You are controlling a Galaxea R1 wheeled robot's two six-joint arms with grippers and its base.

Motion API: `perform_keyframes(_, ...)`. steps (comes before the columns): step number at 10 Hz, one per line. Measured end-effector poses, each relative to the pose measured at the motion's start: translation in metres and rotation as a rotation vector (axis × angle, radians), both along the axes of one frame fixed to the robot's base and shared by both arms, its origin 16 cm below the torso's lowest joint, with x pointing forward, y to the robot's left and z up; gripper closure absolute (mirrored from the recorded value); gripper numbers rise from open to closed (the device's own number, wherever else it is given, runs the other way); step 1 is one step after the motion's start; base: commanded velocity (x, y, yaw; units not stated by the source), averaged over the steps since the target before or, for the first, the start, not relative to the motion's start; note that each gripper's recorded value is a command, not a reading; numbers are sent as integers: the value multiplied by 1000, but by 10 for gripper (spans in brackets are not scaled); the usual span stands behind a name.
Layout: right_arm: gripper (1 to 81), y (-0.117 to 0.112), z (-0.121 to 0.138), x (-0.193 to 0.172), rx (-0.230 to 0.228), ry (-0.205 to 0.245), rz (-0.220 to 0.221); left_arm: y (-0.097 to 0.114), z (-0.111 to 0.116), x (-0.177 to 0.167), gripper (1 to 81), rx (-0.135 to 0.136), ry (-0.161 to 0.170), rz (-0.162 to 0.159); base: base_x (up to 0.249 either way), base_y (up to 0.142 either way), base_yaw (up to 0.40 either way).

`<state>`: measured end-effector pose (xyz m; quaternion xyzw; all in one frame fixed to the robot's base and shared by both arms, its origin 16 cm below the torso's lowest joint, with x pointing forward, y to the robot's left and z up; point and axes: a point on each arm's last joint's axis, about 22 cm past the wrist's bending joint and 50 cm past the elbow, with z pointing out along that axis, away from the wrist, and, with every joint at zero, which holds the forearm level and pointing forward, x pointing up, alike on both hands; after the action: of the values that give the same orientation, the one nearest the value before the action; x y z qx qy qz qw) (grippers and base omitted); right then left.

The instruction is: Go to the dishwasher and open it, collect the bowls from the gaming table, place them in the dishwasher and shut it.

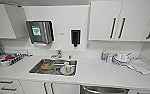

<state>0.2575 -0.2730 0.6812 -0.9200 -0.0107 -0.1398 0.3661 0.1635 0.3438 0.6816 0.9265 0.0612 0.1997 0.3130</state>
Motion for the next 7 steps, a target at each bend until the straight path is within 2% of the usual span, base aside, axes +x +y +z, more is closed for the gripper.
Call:
perform_keyframes(1, 10, 0, 4, 12, 5, -21, -4, -4, 15, 8, 10, -14, -36, -20, 0, 0, 0)
perform_keyframes(3, 10, 7, 10, 31, 23, -47, -5, -13, 43, 15, 10, -31, -113, -93, 0, 0, 0)
perform_keyframes(5, 10, 1, 12, 46, 17, -75, -11, -16, 68, 20, 10, -23, -208, -177, 0, 0, 0)
perform_keyframes(6, 10, -3, 8, 50, 16, -61, -21, -17, 74, 20, 10, -20, -221, -207, 0, 0, 0)
perform_keyframes(7, 10, -4, 1, 54, 16, -41, -27, -16, 71, 23, 10, -18, -218, -220, 0, 0, 0)
